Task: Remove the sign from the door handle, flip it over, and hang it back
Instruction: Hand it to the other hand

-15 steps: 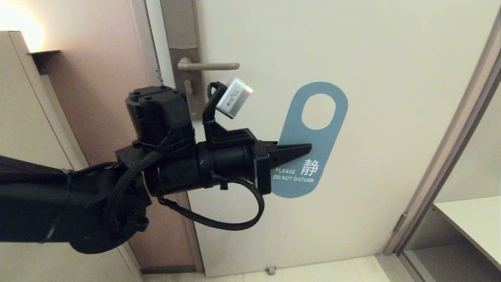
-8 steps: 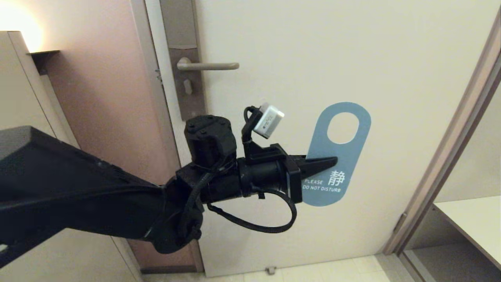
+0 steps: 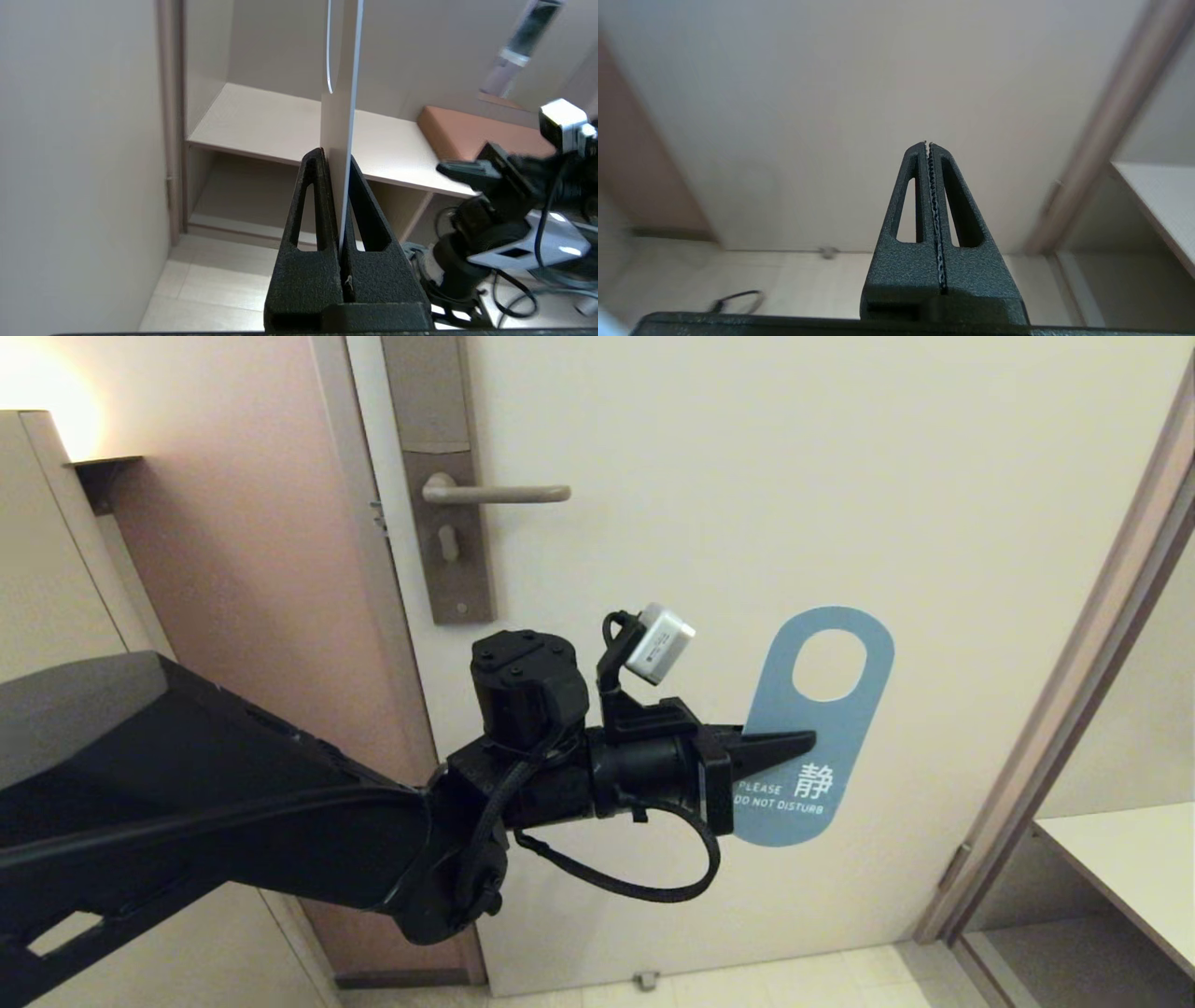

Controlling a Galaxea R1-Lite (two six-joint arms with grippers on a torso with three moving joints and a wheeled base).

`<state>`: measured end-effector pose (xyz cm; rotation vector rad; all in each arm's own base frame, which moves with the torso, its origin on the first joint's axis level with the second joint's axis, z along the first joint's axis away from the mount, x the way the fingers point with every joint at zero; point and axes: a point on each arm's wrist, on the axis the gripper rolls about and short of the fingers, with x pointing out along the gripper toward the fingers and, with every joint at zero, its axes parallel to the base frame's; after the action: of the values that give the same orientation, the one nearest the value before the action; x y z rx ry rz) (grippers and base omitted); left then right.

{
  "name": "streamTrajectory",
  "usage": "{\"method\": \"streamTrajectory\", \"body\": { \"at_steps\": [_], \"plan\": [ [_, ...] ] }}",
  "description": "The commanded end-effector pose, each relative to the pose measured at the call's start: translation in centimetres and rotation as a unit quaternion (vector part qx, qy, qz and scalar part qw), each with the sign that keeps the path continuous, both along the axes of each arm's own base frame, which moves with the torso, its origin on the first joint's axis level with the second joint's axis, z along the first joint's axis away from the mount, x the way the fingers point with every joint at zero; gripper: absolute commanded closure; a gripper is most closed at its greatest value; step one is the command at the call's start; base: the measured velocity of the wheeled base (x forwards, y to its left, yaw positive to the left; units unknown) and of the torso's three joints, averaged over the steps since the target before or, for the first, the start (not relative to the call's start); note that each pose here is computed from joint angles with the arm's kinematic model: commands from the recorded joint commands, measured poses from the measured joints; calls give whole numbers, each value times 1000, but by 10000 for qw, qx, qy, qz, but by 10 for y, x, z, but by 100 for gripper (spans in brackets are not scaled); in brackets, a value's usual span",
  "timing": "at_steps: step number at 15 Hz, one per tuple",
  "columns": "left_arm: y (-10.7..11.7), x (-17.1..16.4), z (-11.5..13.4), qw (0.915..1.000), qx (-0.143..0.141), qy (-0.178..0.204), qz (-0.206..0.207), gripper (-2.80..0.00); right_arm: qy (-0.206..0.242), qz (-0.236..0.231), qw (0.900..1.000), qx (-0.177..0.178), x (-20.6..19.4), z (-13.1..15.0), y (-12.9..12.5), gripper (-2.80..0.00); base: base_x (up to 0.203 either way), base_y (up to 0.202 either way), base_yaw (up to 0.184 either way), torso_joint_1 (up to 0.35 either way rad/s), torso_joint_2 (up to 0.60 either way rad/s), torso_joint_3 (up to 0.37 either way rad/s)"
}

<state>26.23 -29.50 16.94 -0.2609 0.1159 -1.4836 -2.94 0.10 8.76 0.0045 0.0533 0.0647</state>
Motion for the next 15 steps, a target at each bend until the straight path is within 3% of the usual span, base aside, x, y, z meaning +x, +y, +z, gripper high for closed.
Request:
{"method": "streamTrajectory", "body": {
  "at_steps": [1, 6, 10, 12, 15],
  "plan": [
    [-1, 1, 4, 9999, -61, -63, -96, 0, 258, 213, 9994, 94, 6, 21, 1, 0, 0, 0, 0, 0, 0, 0],
    [-8, 0, 16, 9993, -232, -222, -176, 0, 1103, 930, 9888, 372, 52, 63, 5, 0, 0, 0, 0, 0, 0, 0],
    [-18, 2, 24, 9987, -391, -185, -285, 0, 1476, 2592, 9532, 498, 78, 75, 15, 0, 0, 0, 0, 0, 0, 0],
    [-22, 5, 23, 9985, -420, -194, -297, 0, 1554, 2967, 9410, 474, 92, 82, 18, 0, 0, 0, 0, 0, 0, 0],
    [-24, 6, 21, 9985, -411, -177, -305, 0, 1326, 3151, 9388, 427, 117, 90, 21, 0, 0, 0, 0, 0, 0, 0]
  ]
}}
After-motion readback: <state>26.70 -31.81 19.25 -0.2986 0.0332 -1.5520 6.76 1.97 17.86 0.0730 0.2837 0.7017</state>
